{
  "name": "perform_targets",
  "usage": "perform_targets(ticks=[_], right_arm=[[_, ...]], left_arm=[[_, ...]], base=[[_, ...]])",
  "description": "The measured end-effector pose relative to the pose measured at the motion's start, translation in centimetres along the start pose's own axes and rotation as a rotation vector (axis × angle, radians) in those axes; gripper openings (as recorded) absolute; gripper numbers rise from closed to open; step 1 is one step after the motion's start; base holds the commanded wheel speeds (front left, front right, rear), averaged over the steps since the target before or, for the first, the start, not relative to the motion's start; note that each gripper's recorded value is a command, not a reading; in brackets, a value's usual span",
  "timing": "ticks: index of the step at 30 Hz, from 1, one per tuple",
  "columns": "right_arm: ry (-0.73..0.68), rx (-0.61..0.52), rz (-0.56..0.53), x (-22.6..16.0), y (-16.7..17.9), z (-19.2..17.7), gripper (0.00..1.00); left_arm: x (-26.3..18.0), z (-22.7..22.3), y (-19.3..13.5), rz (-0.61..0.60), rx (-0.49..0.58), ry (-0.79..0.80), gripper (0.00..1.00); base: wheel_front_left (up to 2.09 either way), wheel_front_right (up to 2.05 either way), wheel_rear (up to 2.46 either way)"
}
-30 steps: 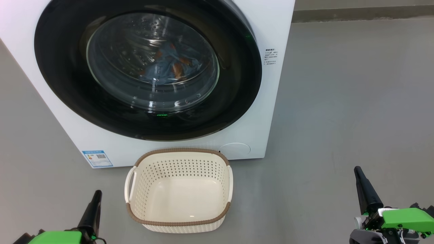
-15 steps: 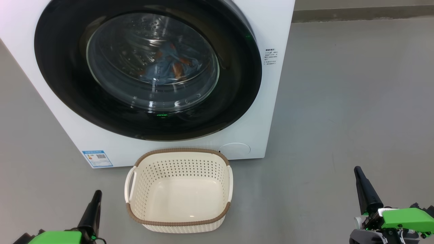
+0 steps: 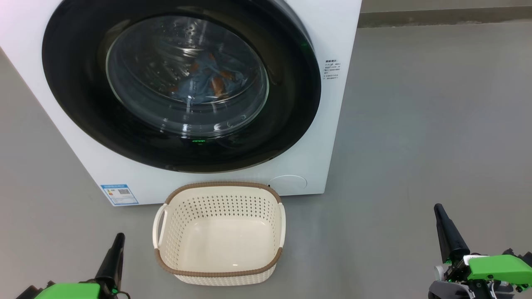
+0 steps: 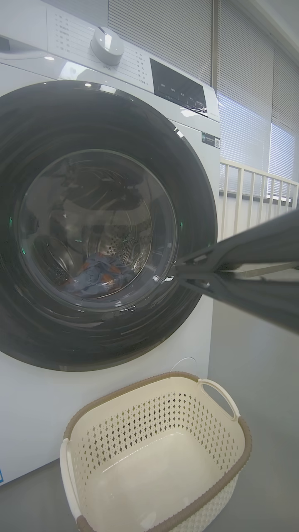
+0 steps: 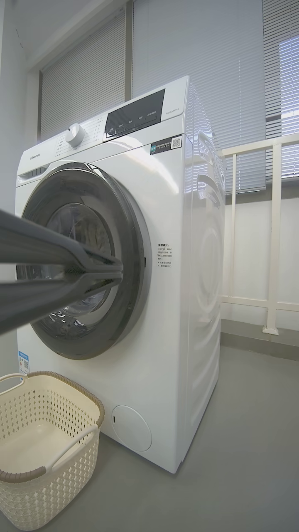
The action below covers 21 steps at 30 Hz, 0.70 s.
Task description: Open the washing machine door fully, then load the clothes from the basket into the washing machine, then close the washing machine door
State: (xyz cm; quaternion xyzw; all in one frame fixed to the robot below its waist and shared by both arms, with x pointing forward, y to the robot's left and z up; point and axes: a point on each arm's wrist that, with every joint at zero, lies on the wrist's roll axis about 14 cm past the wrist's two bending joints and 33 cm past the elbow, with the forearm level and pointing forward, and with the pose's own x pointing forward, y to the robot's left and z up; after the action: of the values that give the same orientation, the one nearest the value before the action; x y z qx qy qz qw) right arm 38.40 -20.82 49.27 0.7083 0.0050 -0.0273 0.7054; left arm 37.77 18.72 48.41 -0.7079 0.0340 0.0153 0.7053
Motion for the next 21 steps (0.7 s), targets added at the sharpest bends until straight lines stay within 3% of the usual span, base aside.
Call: perform_targets(ticks=[21], right_arm=[[0.0,0.0,0.0,0.0,0.0,0.0,0.0]], left_arm=[[0.0,0.01,0.0,0.0,0.0,0.0,0.0]], base=[[0.0,0.0,0.0]])
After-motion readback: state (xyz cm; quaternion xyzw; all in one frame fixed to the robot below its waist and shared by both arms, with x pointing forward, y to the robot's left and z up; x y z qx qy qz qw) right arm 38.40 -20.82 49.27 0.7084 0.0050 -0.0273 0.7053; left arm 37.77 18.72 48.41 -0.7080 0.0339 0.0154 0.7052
